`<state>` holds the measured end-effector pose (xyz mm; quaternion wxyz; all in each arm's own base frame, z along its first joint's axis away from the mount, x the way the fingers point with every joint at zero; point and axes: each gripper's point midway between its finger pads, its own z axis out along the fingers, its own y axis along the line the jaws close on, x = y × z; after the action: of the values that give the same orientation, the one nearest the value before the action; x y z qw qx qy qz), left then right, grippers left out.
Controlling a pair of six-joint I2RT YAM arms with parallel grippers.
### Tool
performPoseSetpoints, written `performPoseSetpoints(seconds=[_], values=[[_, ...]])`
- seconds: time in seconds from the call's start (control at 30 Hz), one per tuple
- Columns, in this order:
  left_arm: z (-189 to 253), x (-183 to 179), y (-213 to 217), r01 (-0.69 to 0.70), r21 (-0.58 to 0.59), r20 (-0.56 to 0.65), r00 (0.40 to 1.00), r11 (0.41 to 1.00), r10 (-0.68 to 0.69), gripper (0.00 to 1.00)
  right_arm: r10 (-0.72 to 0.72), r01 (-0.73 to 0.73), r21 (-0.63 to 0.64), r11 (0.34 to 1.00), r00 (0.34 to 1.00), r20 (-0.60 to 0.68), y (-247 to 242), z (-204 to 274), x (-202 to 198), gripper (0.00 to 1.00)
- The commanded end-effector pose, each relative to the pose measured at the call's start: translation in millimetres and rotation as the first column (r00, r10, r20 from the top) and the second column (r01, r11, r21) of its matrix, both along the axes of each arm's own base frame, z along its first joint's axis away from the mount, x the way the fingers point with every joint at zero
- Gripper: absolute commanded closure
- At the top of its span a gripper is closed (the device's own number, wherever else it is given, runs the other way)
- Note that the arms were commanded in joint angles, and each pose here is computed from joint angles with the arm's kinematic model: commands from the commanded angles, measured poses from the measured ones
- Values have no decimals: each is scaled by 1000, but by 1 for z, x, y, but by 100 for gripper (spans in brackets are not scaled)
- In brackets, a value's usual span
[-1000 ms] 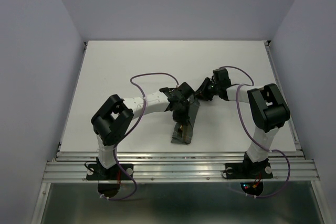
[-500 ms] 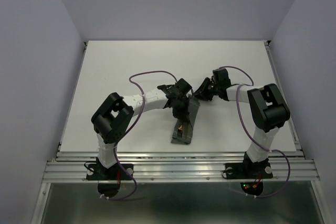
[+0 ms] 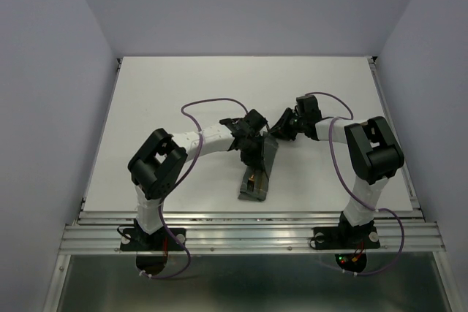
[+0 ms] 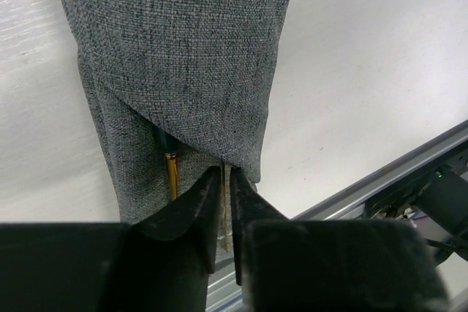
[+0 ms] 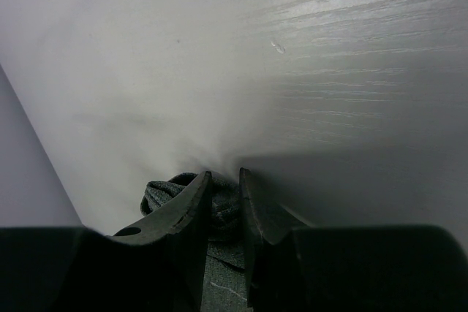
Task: Fold the napkin into a case and place the utensils inside
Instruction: Insert the knife into the folded napkin.
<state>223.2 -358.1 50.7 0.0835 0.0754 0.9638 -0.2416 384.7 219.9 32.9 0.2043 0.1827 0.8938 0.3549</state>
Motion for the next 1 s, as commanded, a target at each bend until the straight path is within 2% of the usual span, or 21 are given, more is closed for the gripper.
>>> performPoseSetpoints(seconds=[0.0, 0.33, 0.53, 0.63, 0.73, 0.97], values=[[11, 2, 6, 16, 13, 33, 999, 1000, -17, 76, 21, -22, 27, 999, 999, 44, 10, 16, 7, 73], [13, -17, 17, 28, -7, 6, 1000, 1000, -28, 68, 19, -20, 30, 999, 999, 41, 11, 17, 8, 73], [7, -22, 19, 27, -12, -5, 1000, 1000, -27, 68, 26, -27, 29, 999, 999, 44, 14, 18, 6, 73], [9, -22, 18, 23, -22, -1, 1000, 999, -23, 71, 25, -26, 25, 999, 999, 43, 13, 18, 5, 73], [15, -22, 17, 23, -36, 15, 1000, 999, -22, 82, 22, -23, 19, 1000, 999, 50, 11, 21, 4, 72], [44, -24, 29, 12, -53, 71, 997, 999, -9, 95, -32, 41, -82, 996, 993, 110, -7, 39, 12, 69]])
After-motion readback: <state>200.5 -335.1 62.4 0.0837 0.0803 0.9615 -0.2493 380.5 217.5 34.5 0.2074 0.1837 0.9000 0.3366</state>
